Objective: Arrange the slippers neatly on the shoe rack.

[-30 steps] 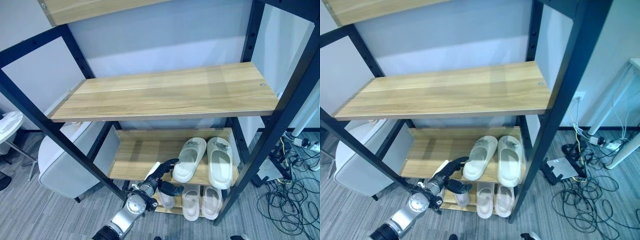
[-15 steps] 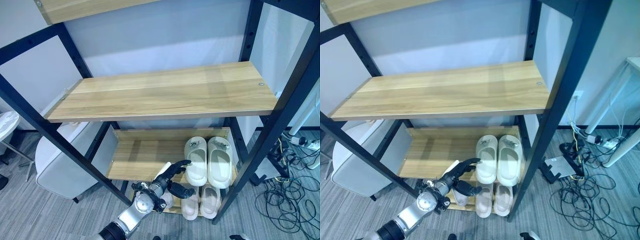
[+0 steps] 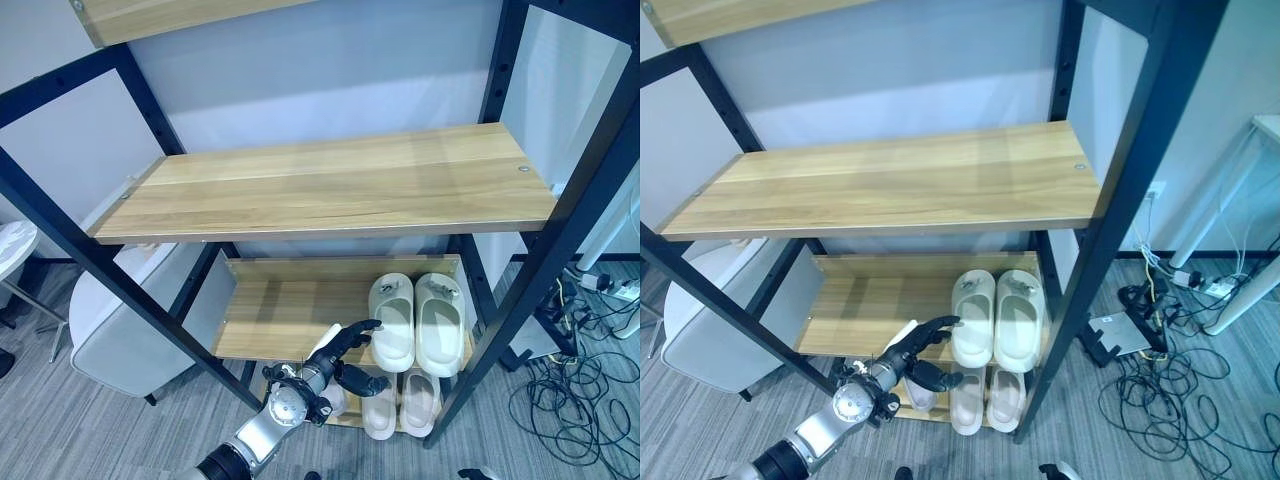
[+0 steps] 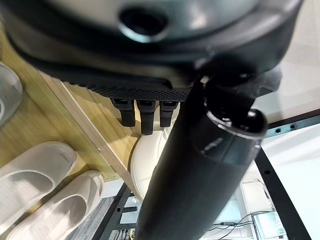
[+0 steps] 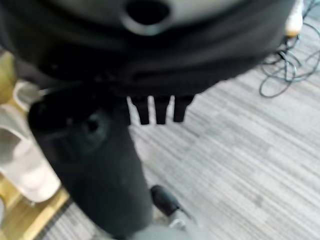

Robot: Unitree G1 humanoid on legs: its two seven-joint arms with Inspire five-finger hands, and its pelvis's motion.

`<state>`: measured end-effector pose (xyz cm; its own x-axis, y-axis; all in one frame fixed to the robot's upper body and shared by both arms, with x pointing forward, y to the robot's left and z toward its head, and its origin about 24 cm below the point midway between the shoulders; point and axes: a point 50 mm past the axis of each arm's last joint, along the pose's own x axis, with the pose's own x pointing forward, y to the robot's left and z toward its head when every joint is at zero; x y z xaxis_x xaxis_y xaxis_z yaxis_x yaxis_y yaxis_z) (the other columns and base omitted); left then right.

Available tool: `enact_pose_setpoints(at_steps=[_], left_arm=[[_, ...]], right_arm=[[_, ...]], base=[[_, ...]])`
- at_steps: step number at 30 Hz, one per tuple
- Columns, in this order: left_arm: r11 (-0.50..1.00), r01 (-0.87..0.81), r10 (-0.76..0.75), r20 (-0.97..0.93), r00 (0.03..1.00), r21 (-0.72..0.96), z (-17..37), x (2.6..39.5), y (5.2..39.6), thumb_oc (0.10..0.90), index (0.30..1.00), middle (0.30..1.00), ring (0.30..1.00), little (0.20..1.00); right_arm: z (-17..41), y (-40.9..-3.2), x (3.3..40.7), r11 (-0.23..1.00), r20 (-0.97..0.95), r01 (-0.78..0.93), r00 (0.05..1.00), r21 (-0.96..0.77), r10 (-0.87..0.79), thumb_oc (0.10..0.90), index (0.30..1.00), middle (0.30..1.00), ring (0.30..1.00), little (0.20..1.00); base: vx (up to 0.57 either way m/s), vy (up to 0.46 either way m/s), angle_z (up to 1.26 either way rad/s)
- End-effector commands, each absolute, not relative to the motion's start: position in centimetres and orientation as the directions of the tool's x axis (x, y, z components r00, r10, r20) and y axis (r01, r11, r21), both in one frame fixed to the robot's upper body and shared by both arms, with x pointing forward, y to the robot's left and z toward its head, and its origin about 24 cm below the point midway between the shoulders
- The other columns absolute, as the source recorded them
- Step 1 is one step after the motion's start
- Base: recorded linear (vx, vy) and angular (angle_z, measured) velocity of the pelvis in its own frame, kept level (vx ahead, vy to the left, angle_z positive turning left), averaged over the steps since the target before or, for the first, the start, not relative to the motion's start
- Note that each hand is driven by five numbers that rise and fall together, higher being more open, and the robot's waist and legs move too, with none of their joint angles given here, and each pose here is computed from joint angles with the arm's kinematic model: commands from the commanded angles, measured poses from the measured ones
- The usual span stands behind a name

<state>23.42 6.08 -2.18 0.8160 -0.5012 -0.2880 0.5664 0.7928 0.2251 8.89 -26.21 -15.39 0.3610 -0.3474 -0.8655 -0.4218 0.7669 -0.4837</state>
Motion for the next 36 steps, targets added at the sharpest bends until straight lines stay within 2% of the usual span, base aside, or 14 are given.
enact_pose_setpoints(at_steps=[1,8,14,19,28,33,36], left_arm=[[0.823,0.483,-0.522,0.063,0.851,0.298,5.8,28.4,4.4,0.800,0.900,0.900,0.900,0.900],[0.917,0.369,-0.388,0.134,0.912,0.151,7.4,28.5,9.0,0.800,0.900,0.900,0.900,0.900],[0.931,0.333,-0.354,0.142,0.924,0.153,7.7,27.6,11.7,0.800,0.900,0.900,0.900,0.900],[0.955,0.263,-0.270,0.033,0.962,0.136,5.1,25.2,15.7,0.800,0.900,0.900,0.900,0.900],[0.979,0.161,-0.138,-0.180,0.974,0.121,0.9,20.3,20.3,0.800,0.900,0.900,0.900,0.900],[0.983,0.130,-0.089,-0.283,0.955,0.131,-1.0,18.3,21.8,0.800,0.900,0.900,0.900,0.900],[0.987,0.100,-0.025,-0.487,0.873,0.128,-5.4,15.6,23.2,0.800,0.900,0.900,0.900,0.900]], right_arm=[[-15.7,-24.2,10.5,0.787,-0.862,-0.401,0.400,-0.470,-0.311,0.800,0.900,0.900,0.900,0.900],[-15.9,-23.5,10.3,0.797,-0.877,-0.411,0.385,-0.443,-0.289,0.800,0.900,0.900,0.900,0.900],[-15.9,-23.0,10.6,0.805,-0.883,-0.416,0.386,-0.424,-0.265,0.800,0.900,0.900,0.900,0.900],[-15.9,-22.8,11.0,0.814,-0.885,-0.409,0.394,-0.412,-0.250,0.800,0.900,0.900,0.900,0.900],[-15.8,-22.8,11.0,0.824,-0.888,-0.405,0.395,-0.397,-0.234,0.800,0.900,0.900,0.900,0.900],[-15.7,-23.0,11.2,0.826,-0.885,-0.397,0.401,-0.401,-0.237,0.800,0.900,0.900,0.900,0.900],[-15.5,-23.8,11.2,0.823,-0.879,-0.390,0.406,-0.413,-0.250,0.800,0.900,0.900,0.900,0.900]], base=[[0.00,0.000,0.00],[-0.01,0.003,0.01],[-0.02,0.013,0.07],[-0.02,0.011,0.09],[-0.02,0.017,0.09],[-0.01,0.022,0.10],[-0.03,0.048,0.04]])
